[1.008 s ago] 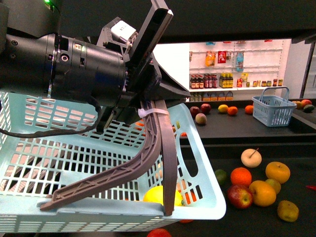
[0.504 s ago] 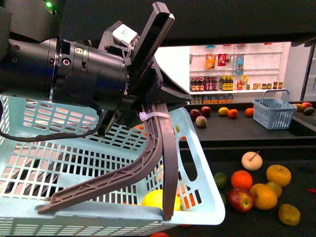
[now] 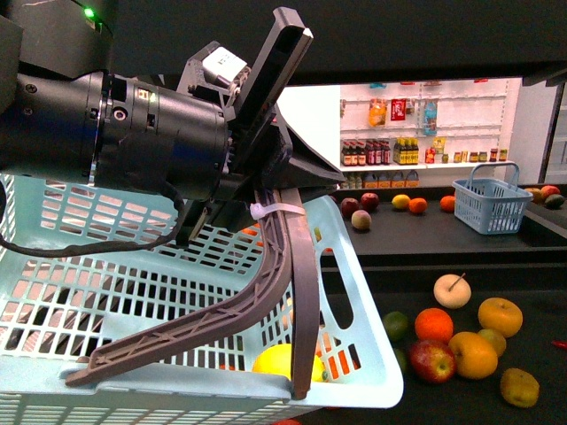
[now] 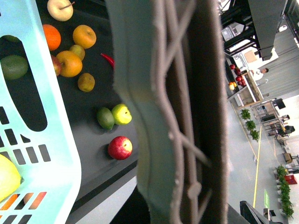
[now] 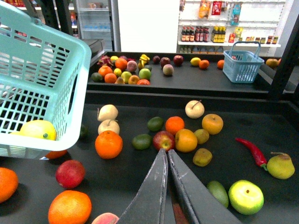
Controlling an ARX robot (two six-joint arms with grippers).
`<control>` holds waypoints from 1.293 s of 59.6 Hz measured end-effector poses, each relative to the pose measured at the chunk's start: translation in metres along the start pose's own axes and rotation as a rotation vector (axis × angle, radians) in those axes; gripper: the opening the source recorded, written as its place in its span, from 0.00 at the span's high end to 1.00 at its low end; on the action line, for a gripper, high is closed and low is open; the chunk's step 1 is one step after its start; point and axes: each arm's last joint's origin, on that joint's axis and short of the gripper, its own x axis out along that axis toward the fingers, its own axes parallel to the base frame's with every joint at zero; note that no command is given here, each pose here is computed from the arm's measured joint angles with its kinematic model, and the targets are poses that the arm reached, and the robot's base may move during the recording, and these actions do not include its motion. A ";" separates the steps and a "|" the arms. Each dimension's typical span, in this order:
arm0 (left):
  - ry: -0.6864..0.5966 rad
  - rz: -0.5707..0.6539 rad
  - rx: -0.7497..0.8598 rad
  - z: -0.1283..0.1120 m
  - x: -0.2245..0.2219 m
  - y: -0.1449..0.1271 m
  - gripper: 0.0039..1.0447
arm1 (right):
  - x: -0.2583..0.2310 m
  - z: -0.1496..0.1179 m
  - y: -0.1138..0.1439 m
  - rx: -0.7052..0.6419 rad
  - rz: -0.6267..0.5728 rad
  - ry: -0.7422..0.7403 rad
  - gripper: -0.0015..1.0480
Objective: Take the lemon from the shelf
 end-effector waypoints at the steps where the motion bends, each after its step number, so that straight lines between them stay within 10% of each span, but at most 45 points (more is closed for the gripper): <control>1: 0.000 0.000 0.000 0.000 0.000 0.000 0.94 | 0.000 0.000 0.000 0.000 0.000 0.000 0.93; 9: 0.001 -0.002 0.000 0.000 0.000 0.000 0.94 | 0.000 0.000 0.000 -0.001 0.000 0.000 0.93; 43: -0.021 0.017 -0.007 0.001 0.000 0.000 0.94 | 0.000 0.000 0.000 0.000 0.000 0.000 0.03; 77: -0.886 0.218 -0.389 0.061 -0.105 0.059 0.94 | 0.000 0.000 0.000 0.001 0.000 -0.001 0.02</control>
